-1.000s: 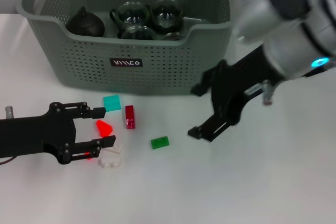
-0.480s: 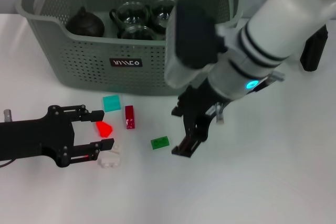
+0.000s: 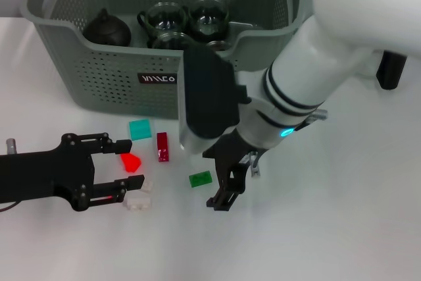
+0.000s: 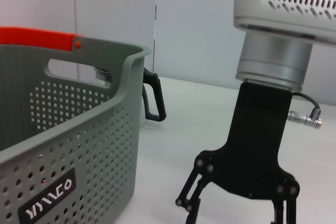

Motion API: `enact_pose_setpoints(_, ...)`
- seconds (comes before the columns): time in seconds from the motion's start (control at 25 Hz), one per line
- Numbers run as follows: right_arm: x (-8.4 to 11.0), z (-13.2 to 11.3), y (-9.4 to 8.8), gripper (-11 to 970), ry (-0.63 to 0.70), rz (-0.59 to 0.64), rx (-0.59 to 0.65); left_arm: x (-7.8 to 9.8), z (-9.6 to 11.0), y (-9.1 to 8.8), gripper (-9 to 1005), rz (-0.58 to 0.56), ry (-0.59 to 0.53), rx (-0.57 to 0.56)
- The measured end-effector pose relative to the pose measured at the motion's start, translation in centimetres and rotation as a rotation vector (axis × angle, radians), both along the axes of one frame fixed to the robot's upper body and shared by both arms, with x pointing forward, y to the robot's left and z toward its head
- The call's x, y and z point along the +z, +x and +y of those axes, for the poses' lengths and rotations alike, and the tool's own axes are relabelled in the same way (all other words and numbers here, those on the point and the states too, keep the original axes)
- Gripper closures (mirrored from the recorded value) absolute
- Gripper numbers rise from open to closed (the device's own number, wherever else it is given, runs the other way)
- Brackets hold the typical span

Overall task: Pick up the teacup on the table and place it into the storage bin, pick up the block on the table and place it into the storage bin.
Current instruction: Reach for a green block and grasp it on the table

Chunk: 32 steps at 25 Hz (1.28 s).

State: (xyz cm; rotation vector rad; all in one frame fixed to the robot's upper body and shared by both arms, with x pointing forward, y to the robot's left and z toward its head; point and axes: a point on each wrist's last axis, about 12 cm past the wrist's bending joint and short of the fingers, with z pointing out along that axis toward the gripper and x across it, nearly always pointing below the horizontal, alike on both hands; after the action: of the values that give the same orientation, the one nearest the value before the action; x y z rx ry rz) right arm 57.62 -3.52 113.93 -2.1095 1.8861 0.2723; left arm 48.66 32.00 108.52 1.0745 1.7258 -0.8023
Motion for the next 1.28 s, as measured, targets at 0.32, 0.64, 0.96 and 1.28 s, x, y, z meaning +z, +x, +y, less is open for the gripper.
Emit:
enact_pose_setpoints(0.32, -1.4, 0.4, 0.3, 35, 0.002, -0.061, -0.006, 0.0, 0.0, 0.0, 347, -0.001, -0.007, 0.006)
enact_pose_setpoints(0.64, -2.2, 0.4, 0.8, 40, 0.035, -0.076, -0.027, 0.0, 0.0, 0.0, 347, -0.003, -0.008, 0.007)
enact_pose_setpoints(0.96, -2.3, 0.4, 0.7, 44, 0.047, -0.059, -0.028, 0.0, 0.0, 0.0, 347, -0.002, -0.009, 0.007)
enact_pose_setpoints(1.28, -3.2, -0.1, 0.8, 49, 0.08, -0.045, -0.056, 0.0, 0.0, -0.1, 347, -0.003, -0.011, 0.009)
